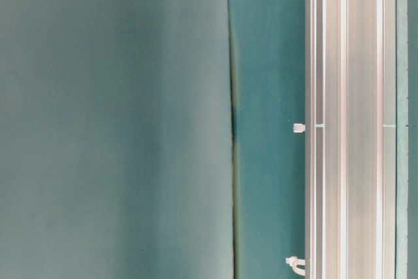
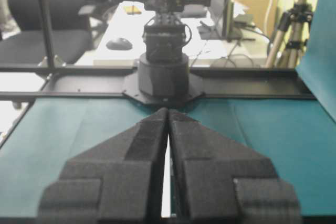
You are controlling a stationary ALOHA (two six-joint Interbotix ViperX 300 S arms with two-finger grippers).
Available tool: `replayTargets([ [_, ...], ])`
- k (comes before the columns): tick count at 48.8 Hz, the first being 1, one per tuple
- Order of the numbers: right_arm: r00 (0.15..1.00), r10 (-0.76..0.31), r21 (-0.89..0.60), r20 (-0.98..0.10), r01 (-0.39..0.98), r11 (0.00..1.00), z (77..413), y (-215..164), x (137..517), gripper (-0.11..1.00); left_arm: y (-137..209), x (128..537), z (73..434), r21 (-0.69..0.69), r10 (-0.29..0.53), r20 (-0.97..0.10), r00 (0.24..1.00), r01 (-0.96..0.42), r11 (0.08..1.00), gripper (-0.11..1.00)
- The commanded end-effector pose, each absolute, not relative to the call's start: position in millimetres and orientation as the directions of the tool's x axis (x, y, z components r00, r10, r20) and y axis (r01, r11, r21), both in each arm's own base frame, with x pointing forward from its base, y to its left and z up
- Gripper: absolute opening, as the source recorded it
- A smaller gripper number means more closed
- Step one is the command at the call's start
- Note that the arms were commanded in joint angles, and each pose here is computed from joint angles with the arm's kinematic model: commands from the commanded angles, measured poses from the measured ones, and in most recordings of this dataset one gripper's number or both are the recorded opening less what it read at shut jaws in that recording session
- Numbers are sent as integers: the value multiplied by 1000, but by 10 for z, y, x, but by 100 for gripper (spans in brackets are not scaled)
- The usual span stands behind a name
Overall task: Lift the large metal rail with both hands.
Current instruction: 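Move both grippers inward and down over the two ends of the silver rail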
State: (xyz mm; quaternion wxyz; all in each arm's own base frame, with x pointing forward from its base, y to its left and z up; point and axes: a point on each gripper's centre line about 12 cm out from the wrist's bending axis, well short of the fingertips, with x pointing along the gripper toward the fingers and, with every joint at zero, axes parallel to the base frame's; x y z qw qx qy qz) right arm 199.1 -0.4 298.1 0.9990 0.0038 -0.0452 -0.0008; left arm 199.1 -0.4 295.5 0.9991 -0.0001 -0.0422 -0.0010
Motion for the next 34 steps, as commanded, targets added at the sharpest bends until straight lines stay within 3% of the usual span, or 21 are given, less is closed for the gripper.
replayTargets([
  [1, 992, -11, 30, 125, 7, 1000, 3124, -18, 2011, 11, 9, 2006, 3255, -3, 4, 106, 994, -3, 1000, 14],
  [4, 994, -22, 64, 104, 16, 998, 3214, -36, 2037, 6, 26, 2022, 3319, 2, 12, 48, 999, -12, 1000, 14],
  [7, 998, -36, 67, 50, 32, 997, 3266, -66, 2063, 0, 31, 2031, 3357, -2, 15, -25, 1000, -15, 1000, 5],
  [17, 974, -28, 91, -225, 49, 995, 3332, -74, 2113, 0, 2, 2077, 3431, -41, 3, -240, 971, -13, 999, -1],
  [25, 893, -9, 145, -450, 84, 986, 3269, -57, 2117, 0, -6, 2175, 3396, -98, 1, -374, 927, -41, 994, -1],
  [34, 776, 16, 145, -631, 98, 985, 3160, -17, 2148, 0, -40, 2343, 3302, -114, -10, -536, 844, -61, 992, -1],
])
